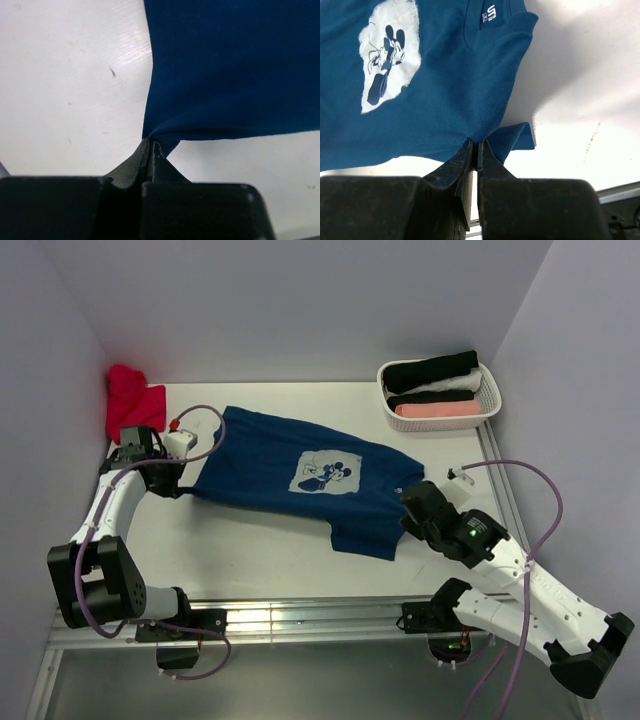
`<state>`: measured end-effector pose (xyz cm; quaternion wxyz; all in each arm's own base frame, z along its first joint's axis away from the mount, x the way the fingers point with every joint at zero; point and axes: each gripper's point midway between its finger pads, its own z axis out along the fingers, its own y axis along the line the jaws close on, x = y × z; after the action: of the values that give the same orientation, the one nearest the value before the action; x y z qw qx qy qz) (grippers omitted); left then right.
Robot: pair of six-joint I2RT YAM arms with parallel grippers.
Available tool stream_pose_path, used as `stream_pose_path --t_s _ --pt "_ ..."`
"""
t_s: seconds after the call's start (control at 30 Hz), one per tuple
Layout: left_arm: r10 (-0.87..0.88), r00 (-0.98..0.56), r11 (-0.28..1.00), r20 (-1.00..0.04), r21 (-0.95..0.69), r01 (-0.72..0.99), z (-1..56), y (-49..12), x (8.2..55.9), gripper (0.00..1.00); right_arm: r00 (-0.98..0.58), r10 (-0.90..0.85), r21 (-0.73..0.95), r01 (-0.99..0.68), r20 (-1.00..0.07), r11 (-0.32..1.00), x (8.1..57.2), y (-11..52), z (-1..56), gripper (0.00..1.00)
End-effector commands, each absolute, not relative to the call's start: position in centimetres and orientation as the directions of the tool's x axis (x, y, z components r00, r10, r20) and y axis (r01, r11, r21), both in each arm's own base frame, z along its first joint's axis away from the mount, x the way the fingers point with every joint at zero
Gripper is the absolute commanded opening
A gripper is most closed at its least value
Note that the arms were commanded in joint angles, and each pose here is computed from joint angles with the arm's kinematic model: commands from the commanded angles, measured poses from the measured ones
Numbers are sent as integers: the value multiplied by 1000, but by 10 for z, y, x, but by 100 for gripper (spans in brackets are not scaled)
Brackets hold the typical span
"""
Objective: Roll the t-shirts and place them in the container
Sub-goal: Flatten the tshirt
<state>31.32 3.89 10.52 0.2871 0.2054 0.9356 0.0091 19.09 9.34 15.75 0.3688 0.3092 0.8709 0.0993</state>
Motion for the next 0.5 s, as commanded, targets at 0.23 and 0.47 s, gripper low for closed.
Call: stream_pose_path --t_s 0.23,0.47 --pt "404 -794 861 -455 -104 498 68 12 319 0 -560 547 306 469 -623 828 196 84 141 0" --pt "347 -845 861 -408 -219 459 45 7 358 0 -584 507 242 473 -634 847 225 83 129 0"
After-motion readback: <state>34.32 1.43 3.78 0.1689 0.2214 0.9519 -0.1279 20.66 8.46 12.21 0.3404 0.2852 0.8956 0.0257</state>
